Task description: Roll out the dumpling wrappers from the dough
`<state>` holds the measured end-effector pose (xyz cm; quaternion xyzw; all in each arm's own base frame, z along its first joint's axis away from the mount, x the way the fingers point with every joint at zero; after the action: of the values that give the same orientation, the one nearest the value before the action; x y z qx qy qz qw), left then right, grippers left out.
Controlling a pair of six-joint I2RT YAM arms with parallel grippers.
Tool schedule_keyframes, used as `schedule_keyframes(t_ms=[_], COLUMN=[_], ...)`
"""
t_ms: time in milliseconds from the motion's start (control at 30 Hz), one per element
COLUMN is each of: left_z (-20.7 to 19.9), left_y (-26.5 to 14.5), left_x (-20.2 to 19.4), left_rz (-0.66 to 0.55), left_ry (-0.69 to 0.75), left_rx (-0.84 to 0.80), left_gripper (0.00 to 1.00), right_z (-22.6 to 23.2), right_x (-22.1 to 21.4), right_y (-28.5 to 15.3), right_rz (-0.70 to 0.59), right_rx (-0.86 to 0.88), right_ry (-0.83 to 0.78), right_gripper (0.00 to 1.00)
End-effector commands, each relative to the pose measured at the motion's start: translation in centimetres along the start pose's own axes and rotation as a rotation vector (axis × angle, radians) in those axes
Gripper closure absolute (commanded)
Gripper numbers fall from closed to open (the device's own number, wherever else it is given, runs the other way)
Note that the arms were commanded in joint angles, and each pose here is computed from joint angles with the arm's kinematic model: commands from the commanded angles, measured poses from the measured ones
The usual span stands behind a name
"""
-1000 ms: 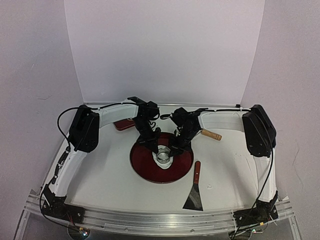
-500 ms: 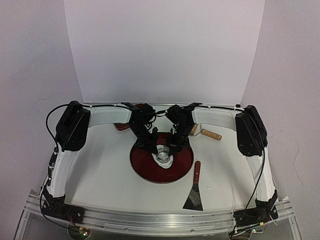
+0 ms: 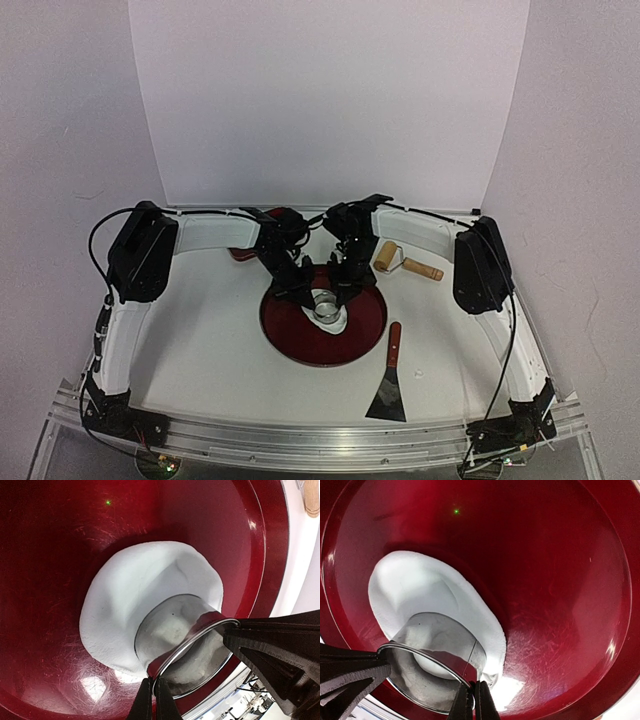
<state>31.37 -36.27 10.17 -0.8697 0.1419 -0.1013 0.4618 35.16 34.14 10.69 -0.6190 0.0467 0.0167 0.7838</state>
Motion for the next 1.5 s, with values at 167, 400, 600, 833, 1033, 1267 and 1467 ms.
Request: schedule_keyframes(t_ms=[167,400,600,833,1033,1267,1467], left_z=[-1.1,0.3,1.9,3.3,3.5,4.2,4.3], left_y=[4.4,3.8,2.2,2.2,2.8,2.7,2.9], left_x=[-6.4,-5.4,-2.8,-1.2,-2.3,-1.5,-1.4], left_rz=[0.287,0.249,0.181,0.174,0.211,0.224,0.273], left_ry=[-0.009,-0.012,-0.022,-0.033,-0.103,-0.164,-0.22], left_rx=[-0.034,0.091,0.106,0.102,0.062,0.092,0.084], left_gripper=[1.0,1.0,1.0,1.0,1.0,1.0,1.0], right_z=[4.3,0.7,-2.3,-2.8,-1.5,-2.0,-4.4], right_x=[4.8,1.7,-2.7,-4.4,-0.4,2.4,0.4], right_y=[0.2,1.5,2.6,3.7,3.1,2.8,4.6], right_rz=[-0.251,-0.135,0.026,0.073,-0.005,-0.011,0.079], right_rx=[0.192,0.087,0.048,0.017,0.048,-0.027,-0.108], right_ry=[-0.123,0.062,0.199,0.215,0.201,0.27,0.311], right_gripper=[1.0,1.0,1.0,1.0,1.0,1.0,1.0])
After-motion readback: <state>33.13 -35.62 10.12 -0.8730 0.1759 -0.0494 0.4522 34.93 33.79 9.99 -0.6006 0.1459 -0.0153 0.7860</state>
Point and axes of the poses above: each gripper's point midway between its finger pads, its own y axis out along the fingers, its own z axis along the line the jaws close on, x = y × z, the point moved 7 cm from there along -y, back along the fingers, and after that the axes turned 15 degrees about y, right-handed, at the moved point
